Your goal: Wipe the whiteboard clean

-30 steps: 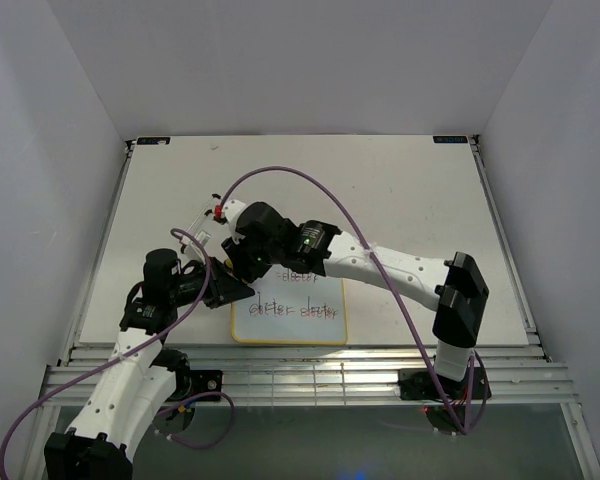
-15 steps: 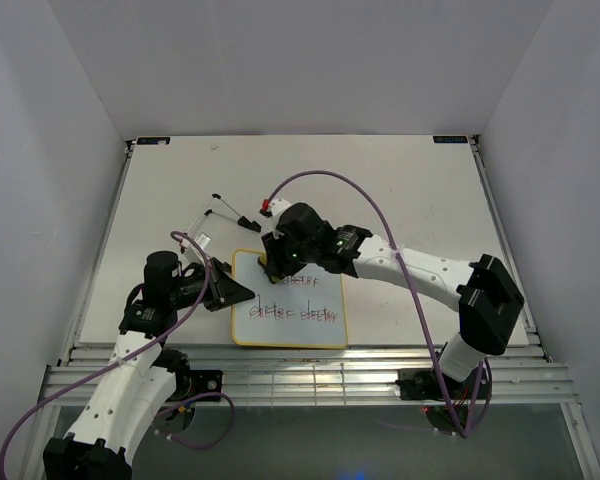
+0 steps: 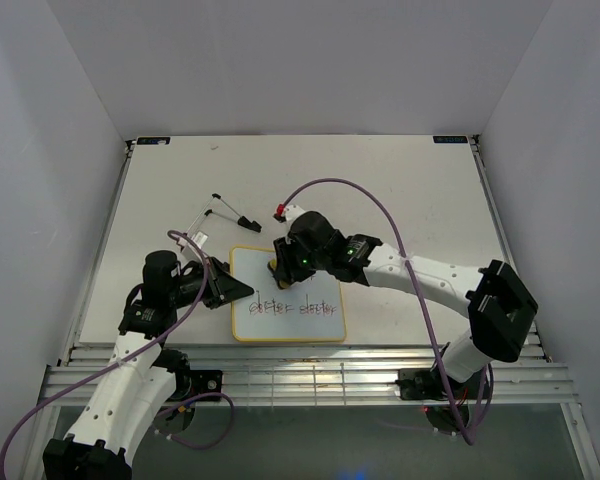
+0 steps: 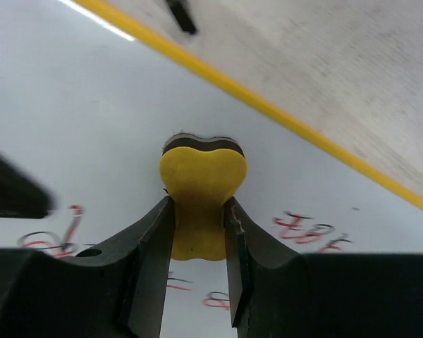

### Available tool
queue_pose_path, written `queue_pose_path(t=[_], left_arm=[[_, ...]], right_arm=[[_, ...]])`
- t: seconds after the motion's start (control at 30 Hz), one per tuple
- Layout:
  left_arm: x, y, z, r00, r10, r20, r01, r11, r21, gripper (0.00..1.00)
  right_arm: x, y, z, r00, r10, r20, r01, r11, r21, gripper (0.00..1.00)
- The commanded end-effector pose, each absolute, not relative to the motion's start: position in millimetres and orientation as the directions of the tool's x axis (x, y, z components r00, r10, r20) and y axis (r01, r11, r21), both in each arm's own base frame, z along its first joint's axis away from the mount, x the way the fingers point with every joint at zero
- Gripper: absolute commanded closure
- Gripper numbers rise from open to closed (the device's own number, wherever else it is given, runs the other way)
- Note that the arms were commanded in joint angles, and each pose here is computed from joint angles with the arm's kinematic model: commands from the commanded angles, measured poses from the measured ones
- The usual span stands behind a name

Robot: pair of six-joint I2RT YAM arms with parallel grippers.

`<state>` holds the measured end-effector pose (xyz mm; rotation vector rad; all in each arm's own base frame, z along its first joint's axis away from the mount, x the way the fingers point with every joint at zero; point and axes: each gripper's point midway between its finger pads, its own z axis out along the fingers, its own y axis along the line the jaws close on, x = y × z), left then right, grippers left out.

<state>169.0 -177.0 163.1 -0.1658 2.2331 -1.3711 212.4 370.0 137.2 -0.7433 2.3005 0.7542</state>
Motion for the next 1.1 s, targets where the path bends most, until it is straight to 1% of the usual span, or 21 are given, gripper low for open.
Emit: queue_pose_path(t=[0.0,0.1,0.17,0.27,0.3,0.33,0.4,0.43,0.6,0.73,0.8,0.87,0.93,0.97,1.0,1.07], left_arm=[[173,-192,235,-0.747,-0.315,-0.586,0.478,0.358,-0.802,1.0],[172,-193,235,-0.75,-0.316,-0.582,0.481,0.344,-0.806,1.0],[172,-193,234,-0.753,-0.321,-0.575,0.475,0.341,-0.811,1.0],[168,-193,235,-0.756,-0.322,-0.569,0.477,0.323,-0.817,1.0],[166,-194,237,-0.754,-0.322,-0.573,0.486,0.315,-0.816,1.0],[165,-194,238,-0.754,-0.321,-0.573,0.489,0.308,-0.816,1.0],[161,-196,239,-0.762,-0.32,-0.562,0.489,0.283,-0.825,1.0],[159,-196,240,-0.765,-0.321,-0.559,0.49,0.274,-0.827,1.0],[151,-198,245,-0.769,-0.313,-0.557,0.511,0.222,-0.83,1.0],[150,-198,240,-0.778,-0.309,-0.546,0.5,0.221,-0.837,1.0],[150,-198,236,-0.785,-0.307,-0.538,0.49,0.224,-0.843,1.0],[150,-198,231,-0.792,-0.306,-0.529,0.478,0.229,-0.848,1.0],[151,-197,228,-0.791,-0.31,-0.527,0.473,0.237,-0.849,1.0],[151,-197,226,-0.791,-0.311,-0.528,0.47,0.244,-0.848,1.0],[151,-197,225,-0.791,-0.312,-0.526,0.466,0.249,-0.849,1.0],[151,-197,223,-0.791,-0.31,-0.528,0.466,0.255,-0.848,1.0]], right_arm=[[174,427,170,-0.644,-0.299,-0.705,-0.722,0.544,0.429,0.89],[165,444,179,-0.649,-0.285,-0.706,-0.731,0.493,0.473,0.89],[169,442,174,-0.651,-0.277,-0.707,-0.721,0.516,0.462,0.89],[180,416,146,-0.689,-0.278,-0.669,-0.679,0.571,0.462,0.91],[192,406,147,-0.701,-0.234,-0.674,-0.653,0.589,0.475,0.91],[190,386,121,-0.73,-0.247,-0.637,-0.625,0.619,0.475,0.91],[198,365,114,-0.74,-0.214,-0.638,-0.6,0.639,0.481,0.91],[204,341,93,-0.763,-0.212,-0.611,-0.563,0.682,0.466,0.91],[231,277,64,-0.792,-0.162,-0.589,-0.474,0.77,0.426,0.92],[238,253,52,-0.803,-0.178,-0.568,-0.446,0.812,0.376,0.92],[242,257,57,-0.798,-0.192,-0.572,-0.461,0.806,0.372,0.92],[240,268,63,-0.802,-0.197,-0.565,-0.48,0.775,0.411,0.92],[239,287,80,-0.789,-0.201,-0.581,-0.519,0.725,0.454,0.92],[238,295,87,-0.783,-0.201,-0.589,-0.529,0.712,0.461,0.92],[238,312,105,-0.757,-0.21,-0.619,-0.568,0.679,0.465,0.92],[234,330,118,-0.744,-0.227,-0.628,-0.595,0.652,0.47,0.92]])
